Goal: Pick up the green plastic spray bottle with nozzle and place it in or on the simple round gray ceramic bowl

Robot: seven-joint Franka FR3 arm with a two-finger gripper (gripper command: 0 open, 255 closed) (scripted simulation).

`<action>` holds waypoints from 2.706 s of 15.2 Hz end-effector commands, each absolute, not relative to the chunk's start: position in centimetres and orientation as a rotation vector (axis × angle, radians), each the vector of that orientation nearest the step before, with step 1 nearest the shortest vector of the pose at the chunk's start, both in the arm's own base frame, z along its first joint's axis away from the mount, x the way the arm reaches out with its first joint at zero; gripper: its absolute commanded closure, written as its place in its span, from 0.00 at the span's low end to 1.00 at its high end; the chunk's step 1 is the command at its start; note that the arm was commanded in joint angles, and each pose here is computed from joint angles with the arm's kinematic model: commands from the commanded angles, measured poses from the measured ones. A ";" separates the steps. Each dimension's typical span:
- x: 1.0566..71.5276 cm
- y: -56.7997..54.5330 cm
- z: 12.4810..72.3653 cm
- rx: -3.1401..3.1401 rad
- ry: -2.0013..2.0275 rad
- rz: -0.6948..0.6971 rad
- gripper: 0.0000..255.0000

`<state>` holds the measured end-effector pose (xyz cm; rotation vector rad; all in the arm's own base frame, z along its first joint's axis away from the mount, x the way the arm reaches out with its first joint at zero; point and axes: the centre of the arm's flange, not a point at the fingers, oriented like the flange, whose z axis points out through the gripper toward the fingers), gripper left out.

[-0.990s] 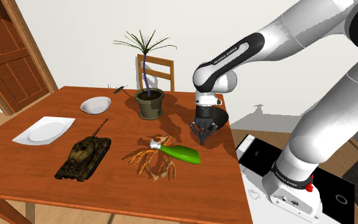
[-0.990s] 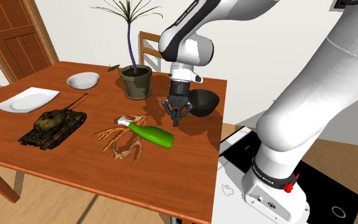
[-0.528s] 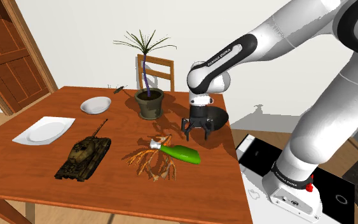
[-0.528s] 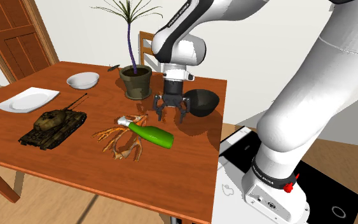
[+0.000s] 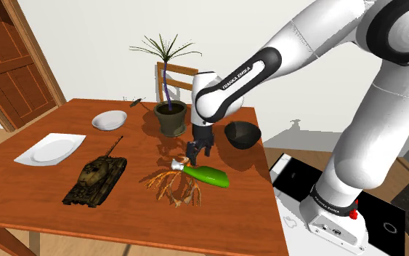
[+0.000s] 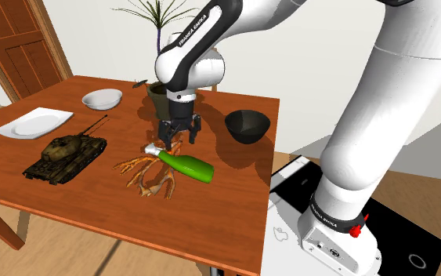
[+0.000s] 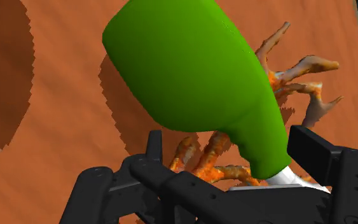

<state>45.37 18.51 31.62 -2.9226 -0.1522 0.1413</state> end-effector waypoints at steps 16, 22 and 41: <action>45.0 23.7 28.6 -2.868 -0.688 -0.073 0.00; 45.0 23.7 28.6 -2.868 -0.688 -0.073 1.00; 45.0 23.7 35.4 -2.868 -0.688 -0.073 1.00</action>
